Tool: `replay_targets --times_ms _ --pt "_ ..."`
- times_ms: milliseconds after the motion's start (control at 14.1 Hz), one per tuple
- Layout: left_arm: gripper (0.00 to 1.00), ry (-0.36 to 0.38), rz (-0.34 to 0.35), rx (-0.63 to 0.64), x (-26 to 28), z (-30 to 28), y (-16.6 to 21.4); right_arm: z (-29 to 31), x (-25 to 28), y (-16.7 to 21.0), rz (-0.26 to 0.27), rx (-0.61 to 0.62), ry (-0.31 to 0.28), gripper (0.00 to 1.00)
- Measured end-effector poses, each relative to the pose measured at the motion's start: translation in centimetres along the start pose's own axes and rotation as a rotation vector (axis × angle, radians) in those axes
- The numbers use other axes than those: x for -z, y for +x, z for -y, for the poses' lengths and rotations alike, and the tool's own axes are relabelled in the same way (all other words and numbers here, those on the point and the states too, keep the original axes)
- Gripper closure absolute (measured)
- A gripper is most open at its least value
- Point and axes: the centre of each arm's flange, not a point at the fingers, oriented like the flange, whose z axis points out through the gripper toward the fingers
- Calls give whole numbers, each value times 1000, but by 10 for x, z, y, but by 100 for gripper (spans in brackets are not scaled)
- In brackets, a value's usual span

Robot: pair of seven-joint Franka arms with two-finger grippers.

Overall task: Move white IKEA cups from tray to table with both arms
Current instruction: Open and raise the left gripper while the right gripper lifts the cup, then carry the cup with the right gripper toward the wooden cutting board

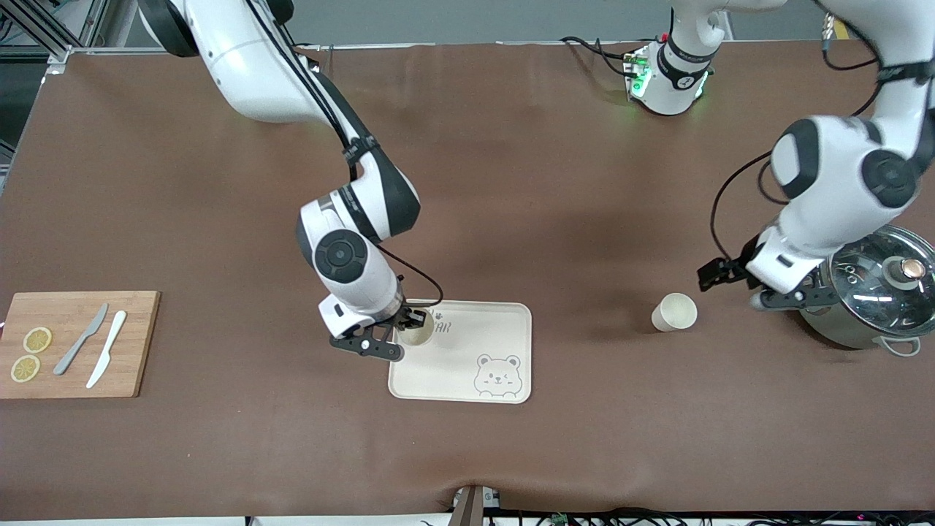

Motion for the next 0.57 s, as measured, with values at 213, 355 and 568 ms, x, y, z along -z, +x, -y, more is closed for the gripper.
replay_targets --times_ms 213,355,568 --pt "0 1 28 -10 56 -5 7 -37 80 13 16 38 -2 97" --pt "0 9 30 -15 78 -5 11 -71 120 23 27 75 -2 97" --pt "0 11 26 -16 102 -5 14 -125 151 41 30 132 2 97"
